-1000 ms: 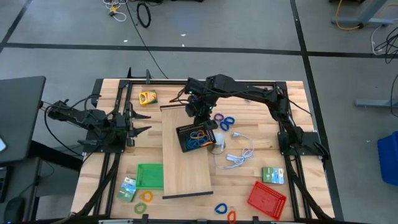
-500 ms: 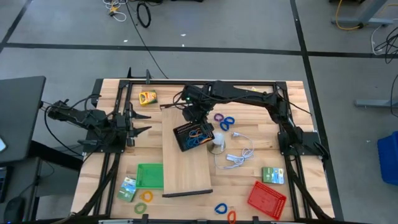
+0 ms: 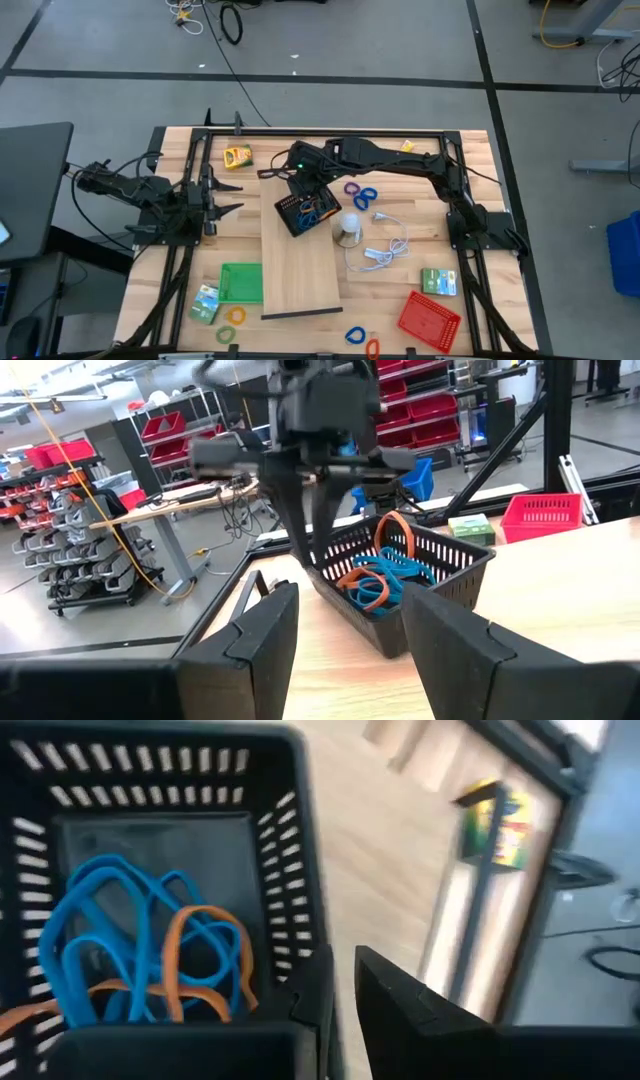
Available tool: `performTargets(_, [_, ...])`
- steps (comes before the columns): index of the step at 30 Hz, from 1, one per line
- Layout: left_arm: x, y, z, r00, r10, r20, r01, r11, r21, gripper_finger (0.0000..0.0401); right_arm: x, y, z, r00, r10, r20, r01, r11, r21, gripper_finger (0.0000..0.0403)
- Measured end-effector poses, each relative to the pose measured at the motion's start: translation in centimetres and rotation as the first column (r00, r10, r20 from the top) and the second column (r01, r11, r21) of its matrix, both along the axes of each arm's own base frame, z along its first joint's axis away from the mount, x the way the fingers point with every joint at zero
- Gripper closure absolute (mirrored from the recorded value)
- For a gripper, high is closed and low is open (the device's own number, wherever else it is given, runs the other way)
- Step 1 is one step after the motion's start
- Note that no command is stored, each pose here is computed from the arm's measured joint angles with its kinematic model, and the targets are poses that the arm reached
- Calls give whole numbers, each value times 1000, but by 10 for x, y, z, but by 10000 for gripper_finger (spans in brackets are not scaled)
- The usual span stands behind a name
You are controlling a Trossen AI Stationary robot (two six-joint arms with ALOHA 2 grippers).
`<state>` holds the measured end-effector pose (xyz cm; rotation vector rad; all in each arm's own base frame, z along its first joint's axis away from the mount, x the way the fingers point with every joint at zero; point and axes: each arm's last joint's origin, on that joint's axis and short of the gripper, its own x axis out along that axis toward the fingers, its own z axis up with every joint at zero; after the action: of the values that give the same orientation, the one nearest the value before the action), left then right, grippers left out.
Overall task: Pick & Place Office Desk Supplies
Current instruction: Put the black bin on the shelf
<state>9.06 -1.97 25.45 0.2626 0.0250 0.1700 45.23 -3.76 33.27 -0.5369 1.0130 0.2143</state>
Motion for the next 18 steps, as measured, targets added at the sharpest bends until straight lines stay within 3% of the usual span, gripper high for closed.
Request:
performTargets(8, [0, 0, 0, 1000, 1, -1, -1, 1000, 5, 216, -8, 18, 24, 998, -8, 59, 8, 1000, -6, 348])
performTargets(12, [0, 0, 0, 1000, 1, 0, -1, 1000, 5, 216, -20, 29, 31, 999, -28, 15, 28, 999, 45, 353])
performTargets(18, [0, 0, 0, 1000, 0, 2, 0, 1000, 6, 216, -38, 65, 38, 997, 1, -72, 11, 986, 169, 397])
